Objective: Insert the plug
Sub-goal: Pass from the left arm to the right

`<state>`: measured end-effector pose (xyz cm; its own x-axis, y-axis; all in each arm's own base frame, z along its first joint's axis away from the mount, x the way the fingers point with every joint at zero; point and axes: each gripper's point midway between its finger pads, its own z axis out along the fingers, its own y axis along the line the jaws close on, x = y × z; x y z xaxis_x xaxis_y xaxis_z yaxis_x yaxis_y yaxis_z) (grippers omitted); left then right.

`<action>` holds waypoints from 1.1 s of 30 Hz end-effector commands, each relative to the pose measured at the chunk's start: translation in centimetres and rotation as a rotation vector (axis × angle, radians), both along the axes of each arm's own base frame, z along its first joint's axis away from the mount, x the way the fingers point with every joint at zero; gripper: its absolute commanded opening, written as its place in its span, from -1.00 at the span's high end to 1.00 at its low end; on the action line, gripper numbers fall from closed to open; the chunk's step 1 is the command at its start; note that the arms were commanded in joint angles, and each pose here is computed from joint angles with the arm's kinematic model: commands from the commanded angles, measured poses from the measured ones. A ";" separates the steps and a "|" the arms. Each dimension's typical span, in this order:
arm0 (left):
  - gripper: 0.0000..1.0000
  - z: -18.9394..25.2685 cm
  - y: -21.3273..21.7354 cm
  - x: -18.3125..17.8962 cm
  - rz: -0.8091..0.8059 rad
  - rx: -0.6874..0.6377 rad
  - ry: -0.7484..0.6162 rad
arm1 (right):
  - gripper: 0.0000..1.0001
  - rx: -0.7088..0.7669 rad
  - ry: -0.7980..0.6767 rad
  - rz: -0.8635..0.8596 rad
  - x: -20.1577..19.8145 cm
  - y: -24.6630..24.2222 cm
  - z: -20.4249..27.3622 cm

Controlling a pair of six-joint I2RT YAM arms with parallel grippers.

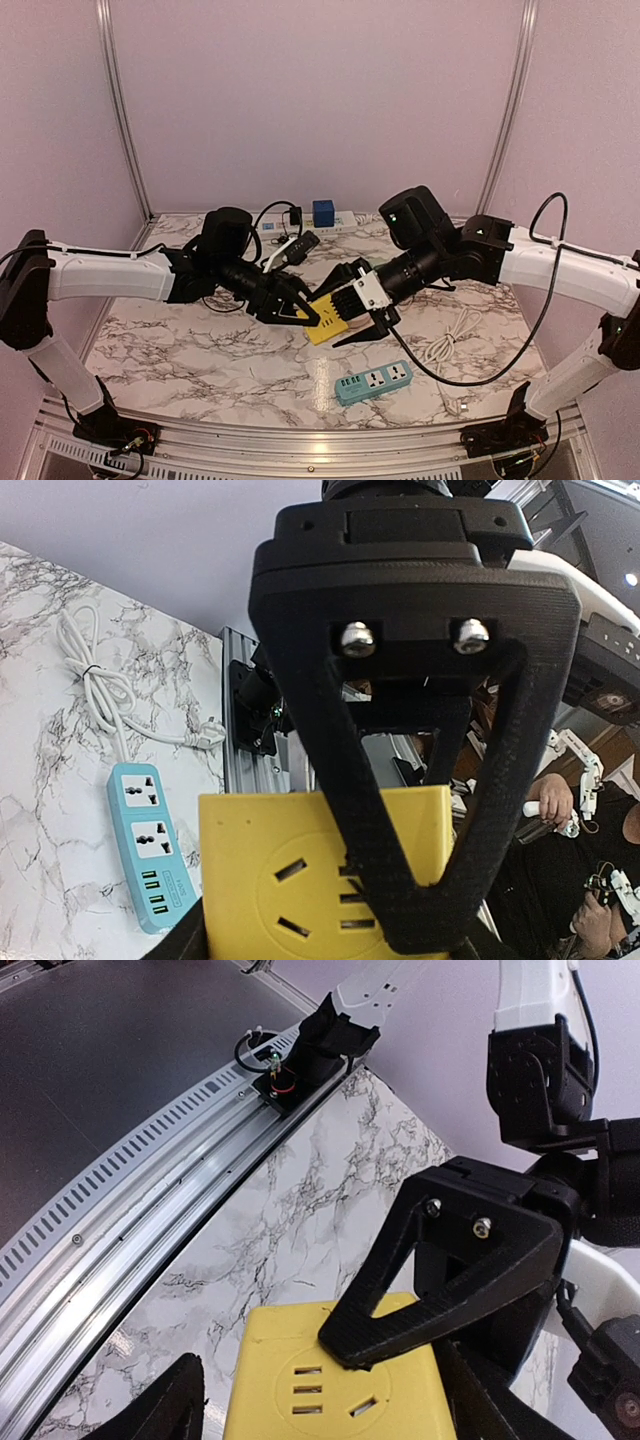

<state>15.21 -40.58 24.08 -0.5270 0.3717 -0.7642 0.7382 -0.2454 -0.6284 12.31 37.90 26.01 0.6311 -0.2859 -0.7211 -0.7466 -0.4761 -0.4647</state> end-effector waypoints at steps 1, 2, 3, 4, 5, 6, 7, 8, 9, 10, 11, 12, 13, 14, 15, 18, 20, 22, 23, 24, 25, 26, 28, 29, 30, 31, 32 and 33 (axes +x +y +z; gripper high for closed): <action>1.00 2.3 -0.5 0.3 -0.013 -0.065 -0.044 | -0.48 -0.026 -0.023 -0.021 0.2 0.0 -0.2; 1.00 2.3 -0.4 0.3 -0.014 -0.065 -0.045 | -0.49 -0.026 -0.033 -0.031 0.3 -0.1 -0.2; 1.00 2.3 -0.4 0.3 -0.015 -0.063 -0.043 | -0.50 -0.024 -0.047 -0.042 0.5 -0.2 -0.2; 1.00 2.3 -0.5 0.3 -0.016 -0.063 -0.044 | -0.51 -0.021 -0.061 -0.055 0.7 -0.3 -0.1; 1.00 2.2 -0.5 0.3 -0.016 -0.060 -0.043 | -0.51 -0.021 -0.077 -0.067 0.9 -0.4 -0.2; 1.00 2.1 -0.5 0.4 -0.014 -0.056 -0.041 | -0.52 -0.010 -0.091 -0.076 1.0 -0.6 0.1; 1.00 2.1 -0.5 0.3 -0.015 -0.054 -0.041 | -0.53 -0.005 -0.098 -0.081 1.0 -0.8 0.1; 1.00 2.0 -0.5 0.3 -0.016 -0.049 -0.040 | -0.53 0.004 -0.106 -0.084 1.1 -0.8 0.3; 1.00 1.9 -0.5 0.4 -0.013 -0.045 -0.040 | -0.54 0.009 -0.111 -0.085 1.1 -0.9 0.4; 1.00 1.8 -0.5 0.4 -0.016 -0.042 -0.040 | -0.53 0.010 -0.112 -0.088 1.1 -0.9 0.5; 1.00 1.7 -0.5 0.4 -0.016 -0.039 -0.040 | -0.51 0.010 -0.112 -0.093 1.2 -1.0 0.6; 1.00 1.6 -0.5 0.4 -0.017 -0.036 -0.038 | -0.50 0.006 -0.112 -0.097 1.2 -1.0 0.5; 1.00 1.5 -0.5 0.4 -0.016 -0.032 -0.037 | -0.48 0.002 -0.115 -0.102 1.4 -1.1 0.5; 1.00 1.5 -0.5 0.4 -0.017 -0.031 -0.037 | -0.46 -0.003 -0.116 -0.108 1.5 -1.1 0.4; 1.00 1.4 -0.5 0.4 -0.017 -0.030 -0.036 | -0.44 -0.009 -0.116 -0.112 1.6 -1.2 0.3; 1.00 1.4 -0.5 0.3 -0.017 -0.025 -0.036 | -0.30 -0.017 -0.110 -0.111 1.7 -1.3 0.3; 1.00 1.3 -0.4 0.3 -0.017 -0.022 -0.039 | -0.18 -0.017 -0.104 -0.104 1.6 -1.4 0.4; 0.89 1.3 -0.4 0.3 -0.015 -0.020 -0.040 | 0.11 -0.015 -0.096 -0.094 1.4 -1.3 0.4; 0.67 1.3 -0.4 0.3 -0.012 -0.020 -0.040 | 0.28 -0.015 -0.087 -0.087 1.3 -1.3 0.4; 0.48 1.4 -0.4 0.5 0.001 -0.019 -0.046 | 0.42 -0.017 -0.073 -0.085 1.2 -1.3 0.4; 0.22 1.6 -0.4 0.6 0.017 -0.022 -0.057 | 0.49 -0.016 -0.058 -0.082 1.2 -1.2 0.5; -0.21 1.8 -0.4 0.8 0.036 -0.031 -0.073 | 0.51 -0.015 -0.038 -0.083 1.1 -1.2 0.5; -0.94 2.5 -0.1 1.4 0.096 -0.042 -0.128 | 0.53 -0.005 0.011 -0.093 1.3 -1.0 0.8; -0.97 3.0 0.2 1.6 0.126 -0.053 -0.172 | 0.53 0.003 0.046 -0.108 1.5 -1.0 1.1; -0.98 3.4 0.5 1.9 0.163 -0.057 -0.216 | 0.53 0.016 0.093 -0.134 1.9 -0.9 1.5; -0.98 4.0 0.9 2.2 0.200 -0.063 -0.269 | 0.54 0.033 0.141 -0.157 2.4 -0.9 2.0; -0.98 4.5 1.3 2.4 0.229 -0.068 -0.317 | 0.55 0.050 0.196 -0.186 2.9 -0.9 2.5; -0.98 5.0 1.6 2.5 0.250 -0.076 -0.358 | 0.59 0.062 0.251 -0.217 3.4 -0.8 2.9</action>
